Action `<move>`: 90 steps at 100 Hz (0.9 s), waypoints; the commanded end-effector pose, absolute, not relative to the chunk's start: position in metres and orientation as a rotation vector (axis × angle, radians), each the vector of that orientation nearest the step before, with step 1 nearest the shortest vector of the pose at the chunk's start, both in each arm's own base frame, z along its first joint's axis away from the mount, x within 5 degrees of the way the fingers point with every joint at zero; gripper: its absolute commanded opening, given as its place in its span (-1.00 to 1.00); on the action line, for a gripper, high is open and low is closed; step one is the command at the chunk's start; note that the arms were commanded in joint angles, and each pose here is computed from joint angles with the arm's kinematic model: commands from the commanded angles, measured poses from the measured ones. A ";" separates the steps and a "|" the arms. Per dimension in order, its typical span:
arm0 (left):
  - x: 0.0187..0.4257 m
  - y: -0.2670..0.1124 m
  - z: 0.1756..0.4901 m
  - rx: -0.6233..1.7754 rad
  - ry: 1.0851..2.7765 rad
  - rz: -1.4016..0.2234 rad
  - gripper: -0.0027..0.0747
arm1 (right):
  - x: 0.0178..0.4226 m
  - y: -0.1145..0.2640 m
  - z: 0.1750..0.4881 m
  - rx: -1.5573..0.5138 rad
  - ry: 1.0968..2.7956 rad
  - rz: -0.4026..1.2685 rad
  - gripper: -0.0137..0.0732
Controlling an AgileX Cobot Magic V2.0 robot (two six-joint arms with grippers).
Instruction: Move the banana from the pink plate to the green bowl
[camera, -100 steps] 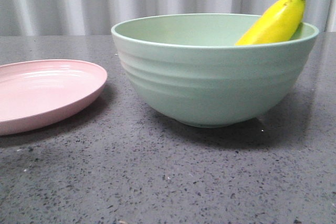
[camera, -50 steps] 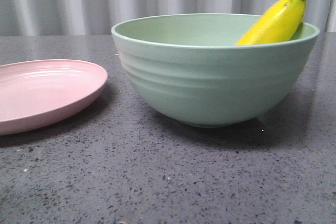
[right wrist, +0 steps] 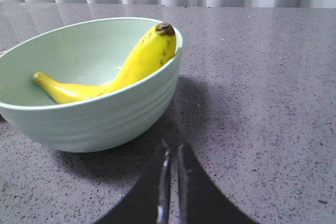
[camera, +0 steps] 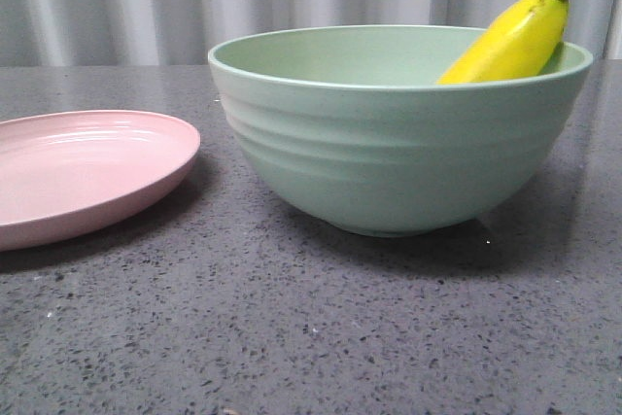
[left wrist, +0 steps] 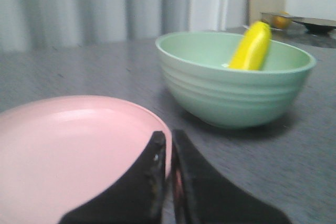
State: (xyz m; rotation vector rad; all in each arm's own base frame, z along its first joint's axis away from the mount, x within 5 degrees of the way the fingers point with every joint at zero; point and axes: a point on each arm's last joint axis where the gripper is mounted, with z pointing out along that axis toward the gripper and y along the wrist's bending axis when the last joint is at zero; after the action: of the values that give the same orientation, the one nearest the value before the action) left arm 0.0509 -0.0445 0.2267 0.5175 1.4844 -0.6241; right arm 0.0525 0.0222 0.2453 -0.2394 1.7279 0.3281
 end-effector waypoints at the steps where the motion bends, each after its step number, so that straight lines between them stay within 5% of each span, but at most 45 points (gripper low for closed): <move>1: 0.056 -0.035 0.249 0.465 1.290 -0.446 -0.98 | 0.054 0.021 0.260 -0.225 1.638 0.312 -0.81; 22: 0.057 -0.022 0.246 0.233 1.106 -0.378 -0.98 | 0.054 0.021 0.260 -0.225 1.638 0.312 -0.81; 59: 0.053 -0.007 0.217 0.133 1.398 -0.082 -0.98 | 0.054 0.021 0.260 -0.225 1.638 0.312 -0.81; 90: 0.053 -0.002 0.189 0.005 1.710 -0.042 -0.98 | 0.054 0.021 0.260 -0.225 1.638 0.312 -0.81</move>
State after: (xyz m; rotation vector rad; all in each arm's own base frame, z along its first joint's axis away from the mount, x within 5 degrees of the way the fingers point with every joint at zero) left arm 0.0549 -0.0028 0.1907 0.0284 1.7289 -0.0418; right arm 0.0525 0.0223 0.2451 -0.2414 1.7294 0.3269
